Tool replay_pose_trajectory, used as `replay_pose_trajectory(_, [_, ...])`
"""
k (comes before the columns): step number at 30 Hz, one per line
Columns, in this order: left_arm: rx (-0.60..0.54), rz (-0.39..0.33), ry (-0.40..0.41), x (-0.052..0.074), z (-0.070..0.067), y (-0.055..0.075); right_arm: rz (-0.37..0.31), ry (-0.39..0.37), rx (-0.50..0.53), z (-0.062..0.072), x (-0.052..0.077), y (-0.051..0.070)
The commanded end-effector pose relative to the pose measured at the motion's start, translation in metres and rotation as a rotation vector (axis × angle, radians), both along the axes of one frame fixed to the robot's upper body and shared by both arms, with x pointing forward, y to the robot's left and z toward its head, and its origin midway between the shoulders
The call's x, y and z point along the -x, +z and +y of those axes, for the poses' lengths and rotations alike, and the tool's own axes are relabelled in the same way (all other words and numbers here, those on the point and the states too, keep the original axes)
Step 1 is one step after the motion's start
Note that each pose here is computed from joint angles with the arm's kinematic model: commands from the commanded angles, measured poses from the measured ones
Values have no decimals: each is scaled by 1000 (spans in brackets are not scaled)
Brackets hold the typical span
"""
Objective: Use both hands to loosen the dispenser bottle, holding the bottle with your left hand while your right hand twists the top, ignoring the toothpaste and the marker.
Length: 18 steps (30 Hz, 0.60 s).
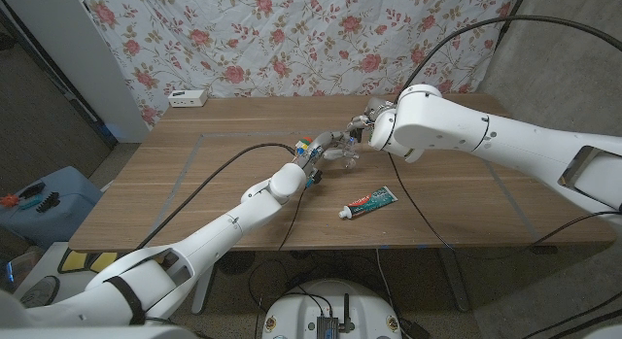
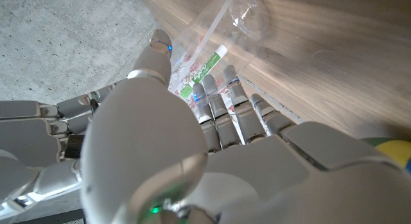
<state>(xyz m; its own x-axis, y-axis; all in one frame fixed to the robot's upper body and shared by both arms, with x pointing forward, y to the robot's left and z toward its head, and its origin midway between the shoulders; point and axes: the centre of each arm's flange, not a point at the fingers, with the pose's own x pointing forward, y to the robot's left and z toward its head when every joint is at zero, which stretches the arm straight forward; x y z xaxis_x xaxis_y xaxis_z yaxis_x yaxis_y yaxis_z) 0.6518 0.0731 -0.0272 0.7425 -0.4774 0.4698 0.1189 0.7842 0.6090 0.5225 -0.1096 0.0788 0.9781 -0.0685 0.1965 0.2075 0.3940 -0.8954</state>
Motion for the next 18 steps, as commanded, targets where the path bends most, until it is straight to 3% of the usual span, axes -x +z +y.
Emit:
replay_pose_trajectory(1, [1, 5, 1, 1, 1, -3, -5, -13, 7, 2, -1, -3])
replay_pose_trajectory(18, [5, 3, 2, 1, 1, -3, -5, -43, 23, 3, -6, -5])
